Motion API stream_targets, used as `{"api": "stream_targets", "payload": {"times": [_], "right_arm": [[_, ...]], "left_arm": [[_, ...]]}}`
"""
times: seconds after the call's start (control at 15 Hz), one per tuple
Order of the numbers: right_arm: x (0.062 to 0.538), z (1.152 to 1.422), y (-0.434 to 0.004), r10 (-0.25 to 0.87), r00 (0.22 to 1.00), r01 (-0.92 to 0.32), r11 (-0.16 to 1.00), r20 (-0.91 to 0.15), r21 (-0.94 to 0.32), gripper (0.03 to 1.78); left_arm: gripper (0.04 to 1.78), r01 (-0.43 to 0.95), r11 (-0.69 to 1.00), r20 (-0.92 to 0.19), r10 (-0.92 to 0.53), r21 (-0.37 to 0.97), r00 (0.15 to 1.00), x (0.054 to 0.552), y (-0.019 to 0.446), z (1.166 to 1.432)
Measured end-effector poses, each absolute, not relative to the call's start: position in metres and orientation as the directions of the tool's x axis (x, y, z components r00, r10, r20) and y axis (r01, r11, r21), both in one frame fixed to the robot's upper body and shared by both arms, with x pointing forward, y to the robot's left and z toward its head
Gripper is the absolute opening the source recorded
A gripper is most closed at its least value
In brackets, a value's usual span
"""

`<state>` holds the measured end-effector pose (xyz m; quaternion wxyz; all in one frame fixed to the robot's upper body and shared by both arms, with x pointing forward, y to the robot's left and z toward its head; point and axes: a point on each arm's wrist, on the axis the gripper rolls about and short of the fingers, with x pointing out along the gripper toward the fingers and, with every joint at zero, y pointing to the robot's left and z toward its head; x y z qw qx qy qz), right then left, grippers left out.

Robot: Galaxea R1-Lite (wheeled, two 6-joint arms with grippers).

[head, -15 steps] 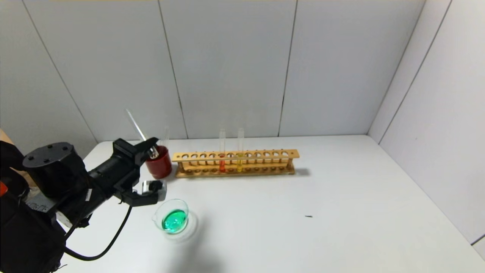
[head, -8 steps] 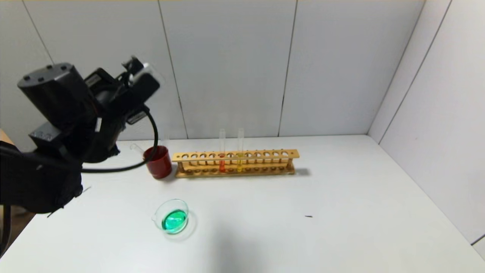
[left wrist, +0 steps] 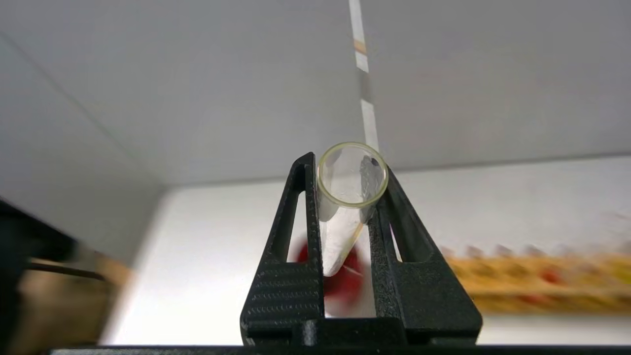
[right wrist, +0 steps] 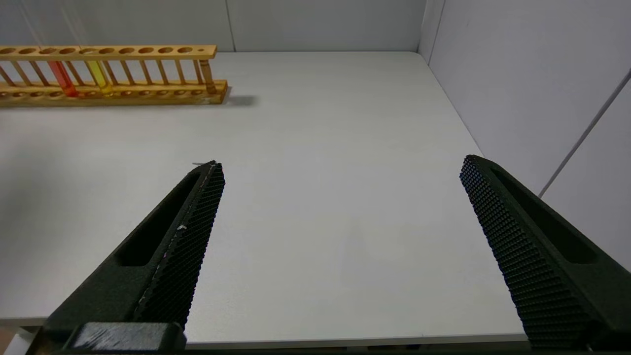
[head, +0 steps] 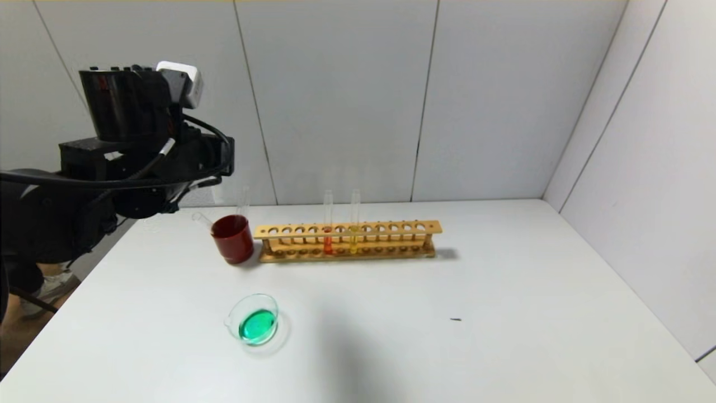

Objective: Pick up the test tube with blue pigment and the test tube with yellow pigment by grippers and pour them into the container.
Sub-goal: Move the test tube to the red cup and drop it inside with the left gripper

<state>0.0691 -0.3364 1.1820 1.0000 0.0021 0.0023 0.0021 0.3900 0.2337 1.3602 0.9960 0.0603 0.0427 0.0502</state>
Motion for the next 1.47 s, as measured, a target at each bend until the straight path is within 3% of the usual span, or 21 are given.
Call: {"api": "stream_targets", "payload": {"times": [0.13, 0.4, 1.27, 1.47], "right_arm": [[0.069, 1.182, -0.336, 0.004, 1.0, -0.004, 1.0, -0.005, 0.004, 1.75], [0.069, 1.182, -0.336, 0.004, 1.0, -0.004, 1.0, -0.004, 0.005, 1.75], [0.069, 1.182, -0.336, 0.004, 1.0, -0.004, 1.0, -0.004, 0.004, 1.75], [0.069, 1.182, -0.336, 0.004, 1.0, -0.004, 1.0, -0.004, 0.005, 1.75]], "left_arm": [[0.31, -0.076, 0.995, -0.119, 0.083, 0.061, 0.989, 0.393, 0.239, 1.347], [0.31, -0.09, 0.994, -0.147, 0.1, 0.069, 0.984, 0.405, 0.25, 1.318], [0.32, -0.119, 0.988, -0.126, 0.13, 0.096, 0.983, 0.463, 0.269, 1.254], [0.43, -0.114, 0.988, -0.132, 0.128, 0.106, 0.983, 0.471, 0.268, 1.246]]}}
